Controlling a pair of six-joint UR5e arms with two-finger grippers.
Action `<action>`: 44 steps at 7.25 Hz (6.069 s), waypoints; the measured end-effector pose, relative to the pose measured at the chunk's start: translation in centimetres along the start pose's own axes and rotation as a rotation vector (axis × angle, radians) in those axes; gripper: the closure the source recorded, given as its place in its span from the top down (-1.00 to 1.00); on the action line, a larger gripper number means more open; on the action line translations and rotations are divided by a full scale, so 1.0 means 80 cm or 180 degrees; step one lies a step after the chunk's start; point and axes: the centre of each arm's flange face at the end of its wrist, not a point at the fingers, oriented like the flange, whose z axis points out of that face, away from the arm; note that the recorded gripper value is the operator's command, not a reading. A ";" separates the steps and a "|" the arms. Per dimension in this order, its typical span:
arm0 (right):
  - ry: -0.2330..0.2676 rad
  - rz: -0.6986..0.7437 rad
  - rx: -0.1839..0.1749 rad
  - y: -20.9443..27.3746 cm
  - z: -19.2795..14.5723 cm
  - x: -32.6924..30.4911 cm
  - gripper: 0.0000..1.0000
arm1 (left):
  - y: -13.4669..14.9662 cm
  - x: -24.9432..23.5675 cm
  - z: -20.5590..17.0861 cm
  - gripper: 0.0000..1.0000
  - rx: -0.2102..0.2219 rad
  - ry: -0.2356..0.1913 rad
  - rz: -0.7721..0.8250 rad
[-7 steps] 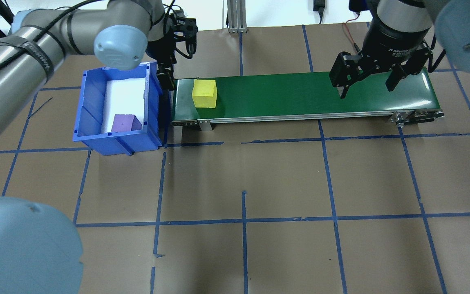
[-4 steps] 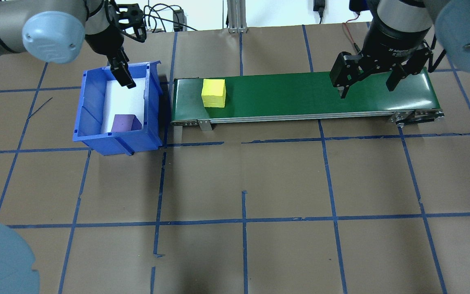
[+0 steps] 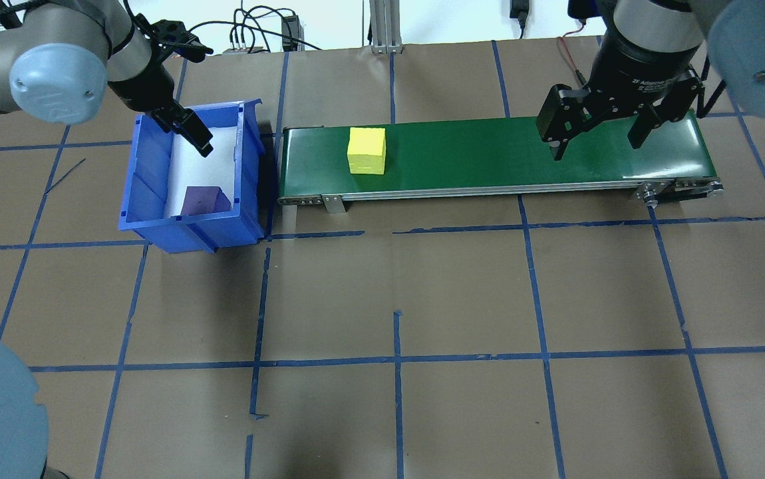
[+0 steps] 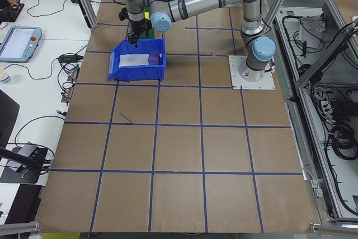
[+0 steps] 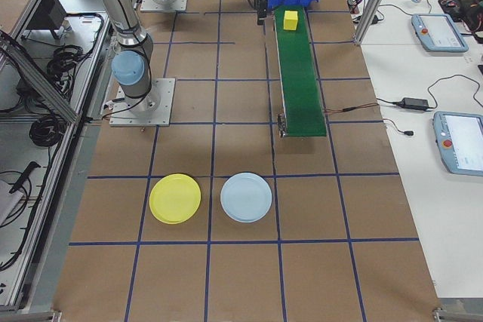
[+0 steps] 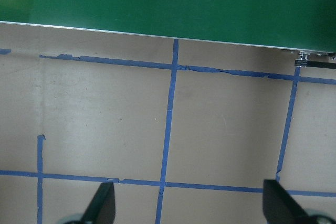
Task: Move block left to right into plate
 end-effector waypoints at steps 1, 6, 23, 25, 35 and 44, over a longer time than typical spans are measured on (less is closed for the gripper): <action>0.0000 0.0000 0.0001 0.000 0.000 0.000 1.00 | 0.005 0.001 0.026 0.99 -0.0075 0.0061 -0.0200; -0.0001 -0.0005 -0.0004 0.000 0.001 -0.001 1.00 | 0.024 0.006 0.093 0.99 -0.0300 0.0214 -0.0474; 0.0000 0.0000 0.0003 0.000 0.000 0.000 1.00 | -0.087 0.078 -0.045 -0.19 -0.0026 -0.0298 -0.0573; 0.0000 0.0002 0.0004 0.000 0.000 0.001 1.00 | -0.129 0.144 -0.016 -0.19 0.0088 -0.0323 -0.0569; 0.0020 0.0115 0.0174 -0.052 0.039 0.211 1.00 | -0.105 0.212 -0.046 1.00 0.0165 -0.0065 -0.0871; -0.0690 0.0643 0.0740 -0.179 0.215 0.312 1.00 | 0.095 0.260 -0.250 1.00 0.0148 -0.0074 -0.1353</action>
